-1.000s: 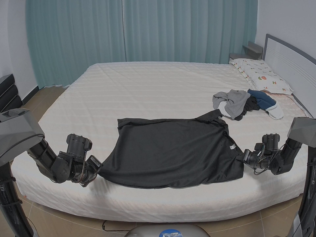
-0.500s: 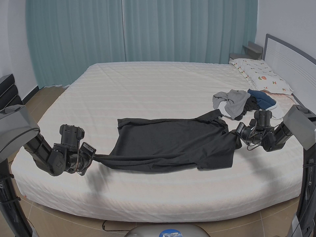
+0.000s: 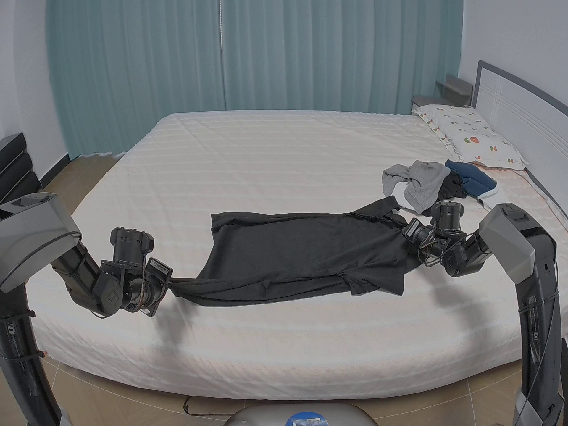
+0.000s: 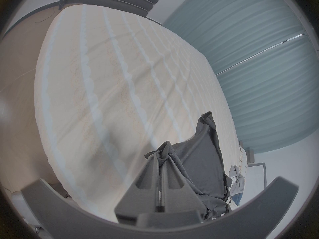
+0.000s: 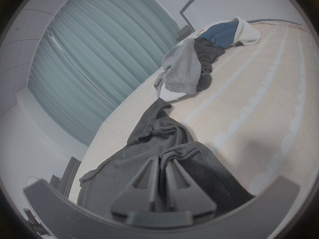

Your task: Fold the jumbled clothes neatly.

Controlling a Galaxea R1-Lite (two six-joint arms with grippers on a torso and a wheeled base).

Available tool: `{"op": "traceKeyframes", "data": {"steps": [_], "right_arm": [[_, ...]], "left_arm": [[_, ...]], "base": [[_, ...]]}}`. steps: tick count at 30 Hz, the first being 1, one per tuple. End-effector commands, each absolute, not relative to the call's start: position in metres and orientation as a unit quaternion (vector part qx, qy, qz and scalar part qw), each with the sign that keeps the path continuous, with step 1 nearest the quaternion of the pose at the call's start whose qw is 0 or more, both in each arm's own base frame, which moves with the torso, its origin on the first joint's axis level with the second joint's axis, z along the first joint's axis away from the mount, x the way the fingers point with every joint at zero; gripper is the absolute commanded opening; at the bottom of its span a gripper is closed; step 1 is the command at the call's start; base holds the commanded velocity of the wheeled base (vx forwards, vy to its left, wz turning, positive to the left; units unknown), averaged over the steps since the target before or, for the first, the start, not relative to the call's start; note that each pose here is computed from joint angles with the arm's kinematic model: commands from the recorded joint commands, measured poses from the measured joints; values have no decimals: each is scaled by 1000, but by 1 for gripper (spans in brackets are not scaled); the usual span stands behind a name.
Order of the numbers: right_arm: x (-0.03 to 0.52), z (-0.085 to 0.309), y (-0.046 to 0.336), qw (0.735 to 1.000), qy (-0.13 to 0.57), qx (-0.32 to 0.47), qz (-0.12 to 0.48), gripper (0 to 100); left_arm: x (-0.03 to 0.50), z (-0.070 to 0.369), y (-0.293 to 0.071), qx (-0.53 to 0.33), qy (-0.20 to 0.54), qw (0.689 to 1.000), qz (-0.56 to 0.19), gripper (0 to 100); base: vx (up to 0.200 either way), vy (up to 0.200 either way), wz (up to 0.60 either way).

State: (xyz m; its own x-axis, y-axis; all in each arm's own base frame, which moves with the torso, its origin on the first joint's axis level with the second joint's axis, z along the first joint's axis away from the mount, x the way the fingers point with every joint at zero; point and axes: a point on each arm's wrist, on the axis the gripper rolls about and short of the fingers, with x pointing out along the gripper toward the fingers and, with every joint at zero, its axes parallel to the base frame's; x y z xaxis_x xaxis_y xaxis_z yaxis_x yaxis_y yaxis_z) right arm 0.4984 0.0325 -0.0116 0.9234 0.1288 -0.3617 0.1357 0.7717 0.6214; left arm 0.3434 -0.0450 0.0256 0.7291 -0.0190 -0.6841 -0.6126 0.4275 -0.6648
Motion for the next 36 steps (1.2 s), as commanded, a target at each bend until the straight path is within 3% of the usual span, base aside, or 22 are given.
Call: {"op": "traceKeyframes", "data": {"steps": [1, 10, 16, 23, 36], "right_arm": [[497, -25, 34, 918, 208, 337, -2, 100], [477, 21, 22, 915, 202, 347, 30, 100], [428, 45, 16, 896, 257, 354, 80, 100], [387, 21, 21, 874, 359, 310, 108, 100], [384, -18, 52, 859, 411, 278, 123, 100]], "left_arm": [[345, 17, -45, -497, 324, 780, 196, 0], [344, 15, -45, -496, 327, 779, 197, 0], [343, 14, -45, -495, 329, 779, 198, 0], [341, 14, -46, -493, 332, 780, 197, 0], [340, 13, -47, -490, 336, 780, 197, 0]], "base": [[0, 0, 0], [0, 0, 0], [0, 0, 0], [0, 0, 0], [0, 0, 0]]}}
